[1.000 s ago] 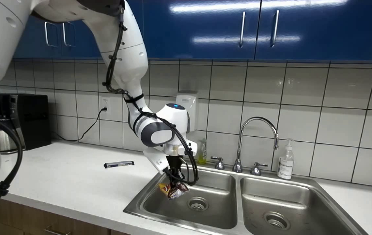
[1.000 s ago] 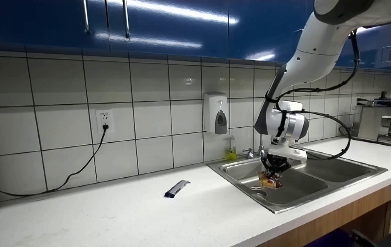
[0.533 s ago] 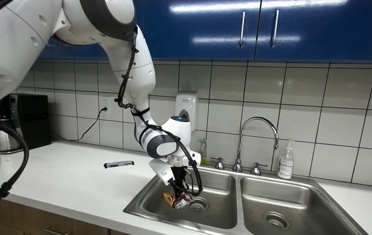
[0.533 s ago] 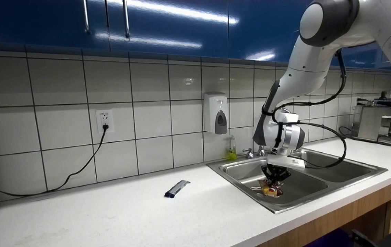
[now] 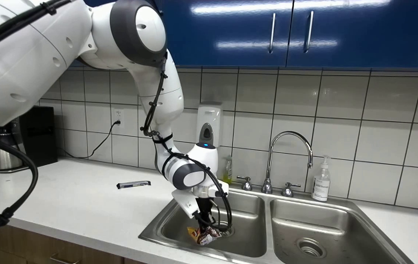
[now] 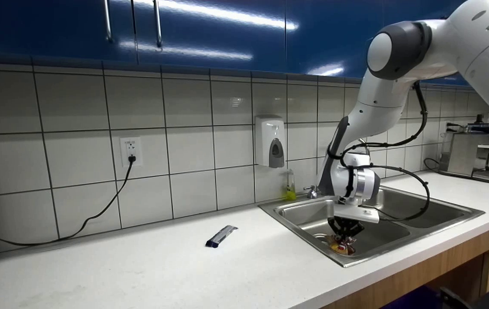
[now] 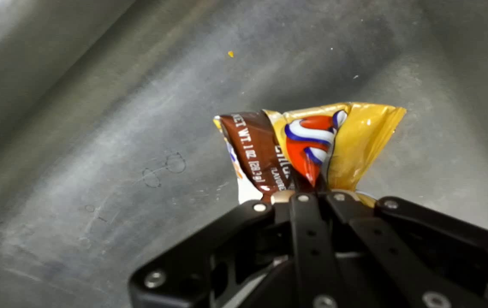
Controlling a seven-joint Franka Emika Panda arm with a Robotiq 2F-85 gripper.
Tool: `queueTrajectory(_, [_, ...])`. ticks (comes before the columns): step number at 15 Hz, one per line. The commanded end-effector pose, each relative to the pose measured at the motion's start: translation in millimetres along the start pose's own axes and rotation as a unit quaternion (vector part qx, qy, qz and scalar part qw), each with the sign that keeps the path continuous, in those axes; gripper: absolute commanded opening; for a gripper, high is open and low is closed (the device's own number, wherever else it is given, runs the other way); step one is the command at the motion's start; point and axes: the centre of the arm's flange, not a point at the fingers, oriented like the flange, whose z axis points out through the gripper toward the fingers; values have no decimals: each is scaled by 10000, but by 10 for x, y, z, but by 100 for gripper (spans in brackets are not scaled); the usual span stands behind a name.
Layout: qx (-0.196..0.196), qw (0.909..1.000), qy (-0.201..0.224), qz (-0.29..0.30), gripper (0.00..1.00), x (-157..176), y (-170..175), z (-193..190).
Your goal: Put the snack packet in the left sink
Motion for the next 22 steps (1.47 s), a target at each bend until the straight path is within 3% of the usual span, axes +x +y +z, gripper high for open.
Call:
queueTrajectory(1, [-5, 9999, 6, 103, 0, 108, -8, 150])
queueTrajectory(10, [-83, 9999, -48, 136, 0, 145, -8, 307])
queueTrajectory(11, [-89, 9999, -54, 135, 27, 145, -3, 308])
queueTrajectory(12, [-91, 9998, -59, 135, 28, 147, -2, 310])
queueTrajectory(22, [39, 9999, 34, 139, 99, 103, -6, 37])
